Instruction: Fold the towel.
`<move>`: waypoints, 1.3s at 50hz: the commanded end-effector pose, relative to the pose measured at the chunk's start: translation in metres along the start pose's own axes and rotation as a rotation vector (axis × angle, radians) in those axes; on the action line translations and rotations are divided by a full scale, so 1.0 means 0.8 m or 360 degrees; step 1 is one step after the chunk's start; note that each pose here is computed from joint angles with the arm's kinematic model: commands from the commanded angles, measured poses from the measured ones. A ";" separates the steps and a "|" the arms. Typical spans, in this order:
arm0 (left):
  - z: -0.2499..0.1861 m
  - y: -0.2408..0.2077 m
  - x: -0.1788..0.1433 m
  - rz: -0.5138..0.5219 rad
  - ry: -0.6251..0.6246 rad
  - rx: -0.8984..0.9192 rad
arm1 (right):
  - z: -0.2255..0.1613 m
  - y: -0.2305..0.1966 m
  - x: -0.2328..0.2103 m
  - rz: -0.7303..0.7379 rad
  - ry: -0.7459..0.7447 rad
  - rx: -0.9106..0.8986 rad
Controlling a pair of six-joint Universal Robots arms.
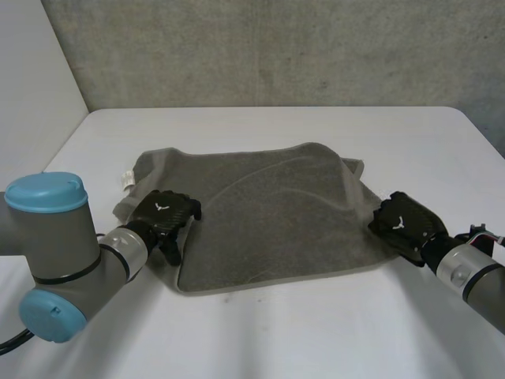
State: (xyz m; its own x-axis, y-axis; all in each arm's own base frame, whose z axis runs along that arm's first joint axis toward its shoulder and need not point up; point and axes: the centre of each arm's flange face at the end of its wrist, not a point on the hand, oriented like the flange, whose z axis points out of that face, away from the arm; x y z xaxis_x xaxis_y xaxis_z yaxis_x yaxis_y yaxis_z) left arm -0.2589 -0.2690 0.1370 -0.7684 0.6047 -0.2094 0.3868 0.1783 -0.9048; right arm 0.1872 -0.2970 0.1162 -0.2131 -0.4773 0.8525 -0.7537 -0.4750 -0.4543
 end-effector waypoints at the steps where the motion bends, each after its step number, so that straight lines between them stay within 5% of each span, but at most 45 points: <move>1: -0.003 -0.005 -0.001 0.0002 -0.0006 0.0010 | 0.003 0.015 0.045 0.0541 0.0167 -0.0031; 9: -0.006 -0.005 0.000 0.0016 0.0014 0.0014 | 0.005 0.030 0.076 0.1132 0.0294 -0.0044; 15: -0.006 -0.007 -0.001 0.0032 0.0015 0.0025 | -0.001 0.029 0.072 0.1293 0.0233 -0.0117; 24: 0.006 -0.022 -0.003 0.0080 0.0049 0.0105 | -0.003 0.026 0.063 0.1330 0.0184 -0.0144; 45: 0.065 -0.017 -0.011 0.0700 0.0221 -0.0048 | -0.008 0.023 0.057 0.1334 0.0162 -0.0159; 65: 0.073 -0.001 -0.007 0.0742 0.0245 -0.0077 | -0.007 0.024 0.054 0.1337 0.0152 -0.0160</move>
State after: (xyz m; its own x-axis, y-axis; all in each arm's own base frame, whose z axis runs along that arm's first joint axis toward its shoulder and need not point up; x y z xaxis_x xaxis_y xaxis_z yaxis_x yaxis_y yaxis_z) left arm -0.2848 -0.3187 0.1191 -0.4326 0.7348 -0.5225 0.6923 -0.1006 -0.7146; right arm 0.1602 -0.3225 0.1466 -0.7750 -0.5745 0.2635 -0.3723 0.0781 -0.9248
